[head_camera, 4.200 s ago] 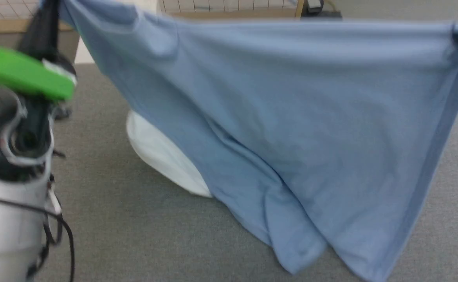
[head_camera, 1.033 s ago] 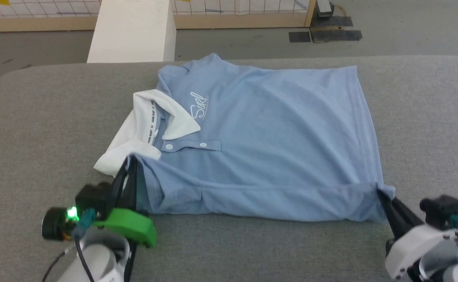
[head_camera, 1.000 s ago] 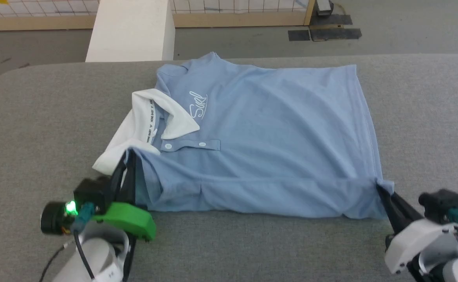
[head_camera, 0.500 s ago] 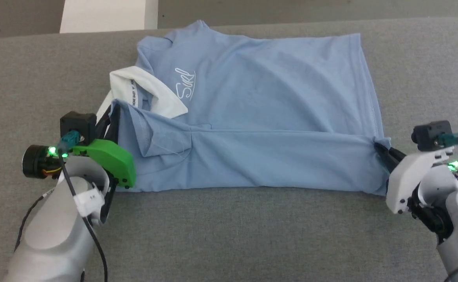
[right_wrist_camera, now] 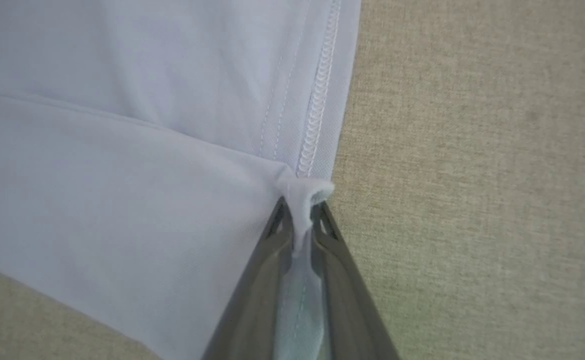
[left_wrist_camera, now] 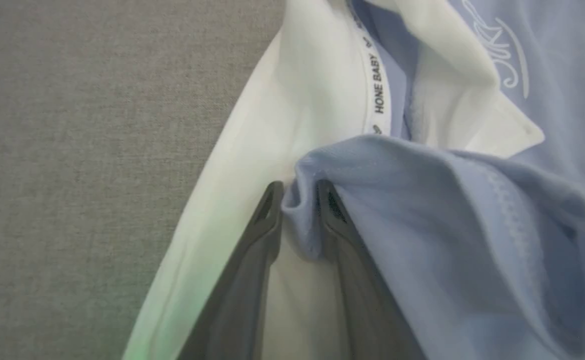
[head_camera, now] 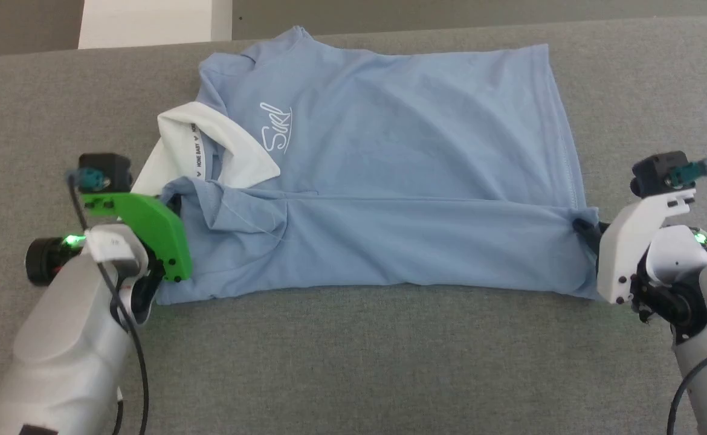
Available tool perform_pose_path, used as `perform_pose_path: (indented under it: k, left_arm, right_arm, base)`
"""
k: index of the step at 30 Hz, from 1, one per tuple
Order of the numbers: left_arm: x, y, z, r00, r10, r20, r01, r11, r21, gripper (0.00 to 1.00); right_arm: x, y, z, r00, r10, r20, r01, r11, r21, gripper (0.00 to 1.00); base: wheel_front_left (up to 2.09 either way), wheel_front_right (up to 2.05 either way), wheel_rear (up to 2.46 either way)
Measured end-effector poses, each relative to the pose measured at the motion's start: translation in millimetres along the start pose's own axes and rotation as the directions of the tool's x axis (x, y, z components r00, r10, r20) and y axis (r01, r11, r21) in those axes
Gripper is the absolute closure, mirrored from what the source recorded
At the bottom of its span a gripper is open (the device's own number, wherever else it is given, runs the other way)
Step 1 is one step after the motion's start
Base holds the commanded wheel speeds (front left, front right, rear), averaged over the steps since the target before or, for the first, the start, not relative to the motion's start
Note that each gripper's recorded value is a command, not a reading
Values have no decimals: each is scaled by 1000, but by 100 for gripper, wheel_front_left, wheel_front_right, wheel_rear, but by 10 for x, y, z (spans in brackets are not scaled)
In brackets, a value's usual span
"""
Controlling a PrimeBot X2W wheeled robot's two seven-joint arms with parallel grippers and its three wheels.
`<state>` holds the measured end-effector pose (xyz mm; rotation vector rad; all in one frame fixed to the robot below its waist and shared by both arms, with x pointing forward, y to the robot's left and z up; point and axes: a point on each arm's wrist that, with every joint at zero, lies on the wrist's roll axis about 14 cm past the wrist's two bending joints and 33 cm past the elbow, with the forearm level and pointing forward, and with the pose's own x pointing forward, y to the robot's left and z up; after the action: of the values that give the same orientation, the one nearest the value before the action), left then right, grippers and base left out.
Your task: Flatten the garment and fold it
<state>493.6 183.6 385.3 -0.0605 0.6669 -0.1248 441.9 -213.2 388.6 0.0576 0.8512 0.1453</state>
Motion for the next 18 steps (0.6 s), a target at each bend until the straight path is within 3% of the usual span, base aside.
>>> perform_pose_path:
  k: [4, 9, 13, 18]
  left_arm:
    - [-194, 122, 262, 968, 78, 237, -72, 997, -36, 0]
    - [-558, 114, 431, 874, 124, 470, -94, 992, -86, 0]
    - [-796, 53, 323, 847, 138, 514, -100, 990, -101, 0]
    - [-974, -26, 91, 855, 151, 497, -103, 987, -123, 0]
  right_arm:
    - [-156, 53, 148, 989, 1, 145, 2, 1000, -21, 0]
    - [-459, 130, 394, 916, 3, 402, 8, 1000, -25, 0]
    - [-694, 200, 389, 841, -7, 542, 1, 1000, 11, 0]
    - [-923, 312, 331, 756, -25, 654, -15, 998, 55, 0]
  base:
    - [0, 0, 0]
    - [0, 0, 0]
    - [0, 0, 0]
    - [0, 0, 0]
